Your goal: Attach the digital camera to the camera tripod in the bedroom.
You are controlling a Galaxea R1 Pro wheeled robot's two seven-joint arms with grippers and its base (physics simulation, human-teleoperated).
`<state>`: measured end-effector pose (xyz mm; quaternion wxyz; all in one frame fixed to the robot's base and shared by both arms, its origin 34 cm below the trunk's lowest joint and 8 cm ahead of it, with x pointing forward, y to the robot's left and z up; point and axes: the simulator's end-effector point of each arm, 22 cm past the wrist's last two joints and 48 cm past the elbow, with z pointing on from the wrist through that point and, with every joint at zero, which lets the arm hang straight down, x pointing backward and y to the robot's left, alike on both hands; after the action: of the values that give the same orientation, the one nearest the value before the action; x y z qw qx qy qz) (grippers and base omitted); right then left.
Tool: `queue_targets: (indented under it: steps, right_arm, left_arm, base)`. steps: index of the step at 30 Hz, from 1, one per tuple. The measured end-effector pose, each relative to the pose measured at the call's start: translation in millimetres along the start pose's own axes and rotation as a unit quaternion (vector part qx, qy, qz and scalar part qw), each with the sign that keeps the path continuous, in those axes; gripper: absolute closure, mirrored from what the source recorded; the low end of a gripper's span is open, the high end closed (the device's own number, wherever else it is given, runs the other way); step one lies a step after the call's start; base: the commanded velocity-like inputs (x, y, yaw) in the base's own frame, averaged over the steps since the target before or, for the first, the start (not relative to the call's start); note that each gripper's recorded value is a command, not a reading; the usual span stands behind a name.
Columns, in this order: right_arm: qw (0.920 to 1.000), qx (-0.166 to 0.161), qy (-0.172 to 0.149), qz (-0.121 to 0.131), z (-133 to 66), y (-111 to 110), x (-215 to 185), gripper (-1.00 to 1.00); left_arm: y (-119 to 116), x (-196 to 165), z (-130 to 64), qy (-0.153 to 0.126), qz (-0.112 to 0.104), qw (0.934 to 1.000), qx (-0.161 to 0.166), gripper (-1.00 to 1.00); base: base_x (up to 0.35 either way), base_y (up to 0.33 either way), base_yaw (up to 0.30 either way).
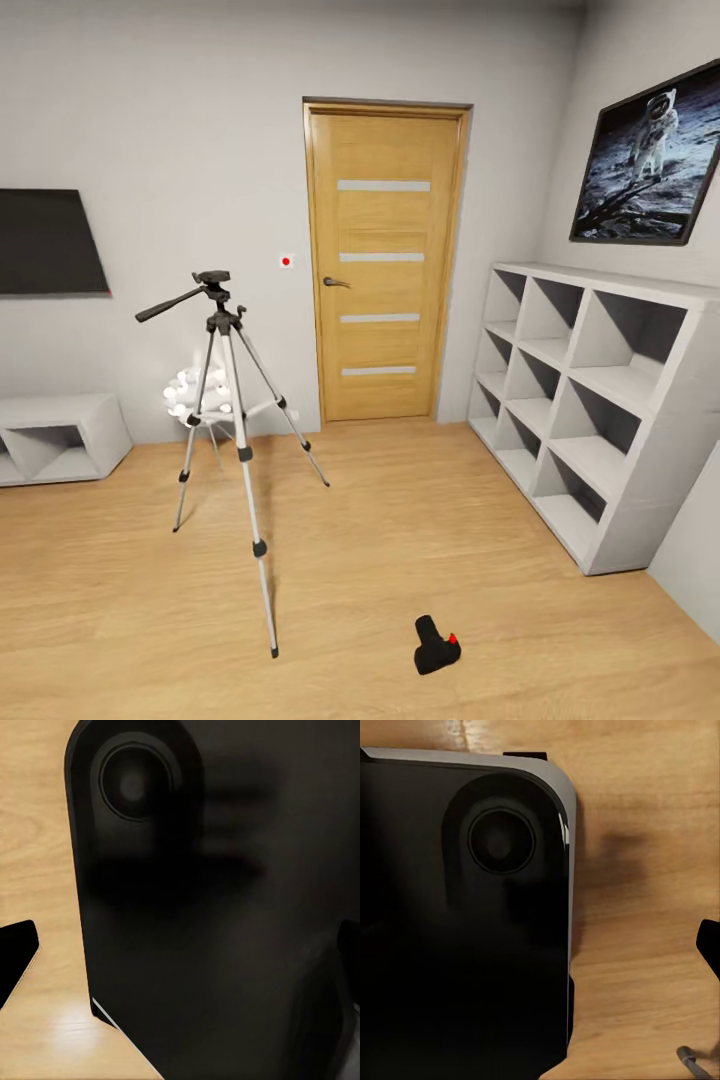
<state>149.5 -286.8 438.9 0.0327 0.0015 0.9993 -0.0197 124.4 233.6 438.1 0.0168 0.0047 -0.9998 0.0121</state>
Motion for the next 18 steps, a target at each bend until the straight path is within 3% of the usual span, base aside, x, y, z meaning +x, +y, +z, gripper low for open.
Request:
queue_targets:
  steps: [18]
  right_arm:
    - [1.0000,0.000,-0.002,0.000,0.1,0.0,-1.7,-1.00]
  left_arm:
    - [-0.3,-1.5,0.0,-0.002,0.000,1.0000,0.000,-1.00]
  base:
    - [0.000,0.000,-0.290]
